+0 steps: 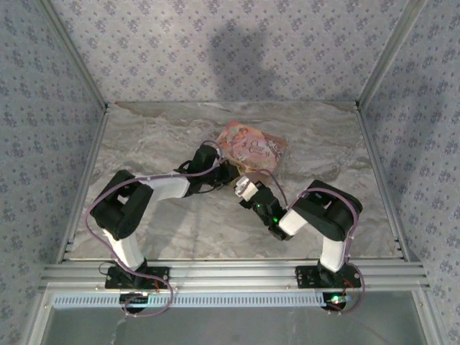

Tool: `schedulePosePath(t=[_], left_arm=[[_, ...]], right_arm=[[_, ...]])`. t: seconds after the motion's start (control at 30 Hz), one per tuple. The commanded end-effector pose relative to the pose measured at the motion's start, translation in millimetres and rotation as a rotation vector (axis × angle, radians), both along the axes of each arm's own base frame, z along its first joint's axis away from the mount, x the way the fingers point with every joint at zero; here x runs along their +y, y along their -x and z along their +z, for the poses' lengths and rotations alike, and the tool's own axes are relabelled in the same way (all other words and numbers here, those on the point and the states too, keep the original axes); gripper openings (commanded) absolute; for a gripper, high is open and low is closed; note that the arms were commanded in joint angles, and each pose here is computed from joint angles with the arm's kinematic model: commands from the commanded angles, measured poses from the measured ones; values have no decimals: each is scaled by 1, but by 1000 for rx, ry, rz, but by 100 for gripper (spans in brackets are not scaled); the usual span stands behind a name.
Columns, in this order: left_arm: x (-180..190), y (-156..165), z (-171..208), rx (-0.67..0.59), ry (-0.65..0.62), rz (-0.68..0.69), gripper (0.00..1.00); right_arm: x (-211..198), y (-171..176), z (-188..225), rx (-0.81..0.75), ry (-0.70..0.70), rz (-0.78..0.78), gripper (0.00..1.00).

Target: Unlock a padlock with a key

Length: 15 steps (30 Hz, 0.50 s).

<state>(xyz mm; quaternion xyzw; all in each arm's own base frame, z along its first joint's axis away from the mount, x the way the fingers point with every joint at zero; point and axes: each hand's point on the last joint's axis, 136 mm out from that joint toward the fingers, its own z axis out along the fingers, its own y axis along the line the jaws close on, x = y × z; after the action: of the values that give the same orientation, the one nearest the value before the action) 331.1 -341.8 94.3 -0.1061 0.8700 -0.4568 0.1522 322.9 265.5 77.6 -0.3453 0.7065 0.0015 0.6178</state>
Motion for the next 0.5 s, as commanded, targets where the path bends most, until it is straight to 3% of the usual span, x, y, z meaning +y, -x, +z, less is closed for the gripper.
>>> schedulePosePath(t=[0.0,0.2,0.47], left_arm=[[-21,15,28,-17,84,-107,0],[-22,15,29,-18,87,-107,0],[-24,16,28,-18,87,-110,0]], right_arm=[[-5,-16,11,11,-90,-65,0],[-4,-18,15,139,-341,-94,0],[-14,-28,13,225,-536,-132,0]])
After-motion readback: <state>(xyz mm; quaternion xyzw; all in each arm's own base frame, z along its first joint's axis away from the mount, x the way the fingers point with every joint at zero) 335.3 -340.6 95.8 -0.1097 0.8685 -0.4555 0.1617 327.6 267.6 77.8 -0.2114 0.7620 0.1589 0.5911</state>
